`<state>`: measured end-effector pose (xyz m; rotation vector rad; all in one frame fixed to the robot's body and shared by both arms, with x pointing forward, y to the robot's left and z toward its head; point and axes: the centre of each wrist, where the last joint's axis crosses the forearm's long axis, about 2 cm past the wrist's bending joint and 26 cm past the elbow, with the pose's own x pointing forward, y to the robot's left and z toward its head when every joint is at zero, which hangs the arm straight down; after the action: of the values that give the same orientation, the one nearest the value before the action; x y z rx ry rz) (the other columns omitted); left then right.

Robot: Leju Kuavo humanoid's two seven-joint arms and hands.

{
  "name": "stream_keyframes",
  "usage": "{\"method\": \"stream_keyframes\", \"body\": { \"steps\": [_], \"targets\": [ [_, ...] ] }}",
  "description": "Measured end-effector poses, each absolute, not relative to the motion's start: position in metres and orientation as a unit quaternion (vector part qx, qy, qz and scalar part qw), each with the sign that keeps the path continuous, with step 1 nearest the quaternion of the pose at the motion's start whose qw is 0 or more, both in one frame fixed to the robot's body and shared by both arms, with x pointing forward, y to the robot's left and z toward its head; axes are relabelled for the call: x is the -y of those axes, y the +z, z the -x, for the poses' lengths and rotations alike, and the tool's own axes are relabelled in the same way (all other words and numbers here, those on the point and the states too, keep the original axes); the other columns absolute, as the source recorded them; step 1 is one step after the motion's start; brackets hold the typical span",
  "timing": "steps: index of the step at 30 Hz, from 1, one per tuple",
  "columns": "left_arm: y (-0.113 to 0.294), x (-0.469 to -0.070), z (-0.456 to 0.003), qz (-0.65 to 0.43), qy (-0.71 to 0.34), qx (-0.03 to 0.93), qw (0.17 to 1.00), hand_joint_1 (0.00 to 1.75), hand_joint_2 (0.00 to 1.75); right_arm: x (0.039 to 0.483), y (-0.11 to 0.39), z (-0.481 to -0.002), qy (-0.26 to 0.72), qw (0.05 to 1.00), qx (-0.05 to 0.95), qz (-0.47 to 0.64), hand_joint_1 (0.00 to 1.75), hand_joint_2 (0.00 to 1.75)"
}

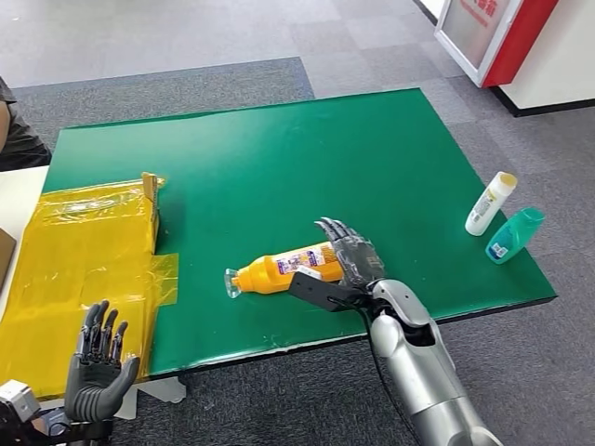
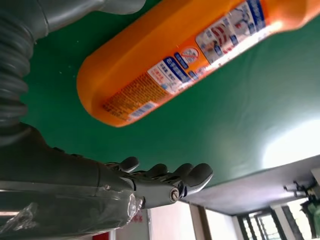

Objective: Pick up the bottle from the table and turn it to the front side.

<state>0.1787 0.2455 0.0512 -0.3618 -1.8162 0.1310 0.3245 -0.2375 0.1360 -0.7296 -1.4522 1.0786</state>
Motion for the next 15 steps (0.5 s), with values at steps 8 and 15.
{"method": "stream_keyframes", "body": {
  "steps": [8, 15],
  "targets": [
    [0.051, -0.238, -0.187, 0.167, 0.052, 0.786, 0.593, 0.00, 1.75, 0.243, 0.122, -0.354, 0.509, 0.573, 0.568, 0.301, 0.00, 1.75],
    [0.050, -0.233, -0.195, 0.178, 0.052, 0.787, 0.588, 0.00, 1.75, 0.250, 0.118, -0.374, 0.548, 0.590, 0.523, 0.279, 0.00, 1.75]
  ]
}}
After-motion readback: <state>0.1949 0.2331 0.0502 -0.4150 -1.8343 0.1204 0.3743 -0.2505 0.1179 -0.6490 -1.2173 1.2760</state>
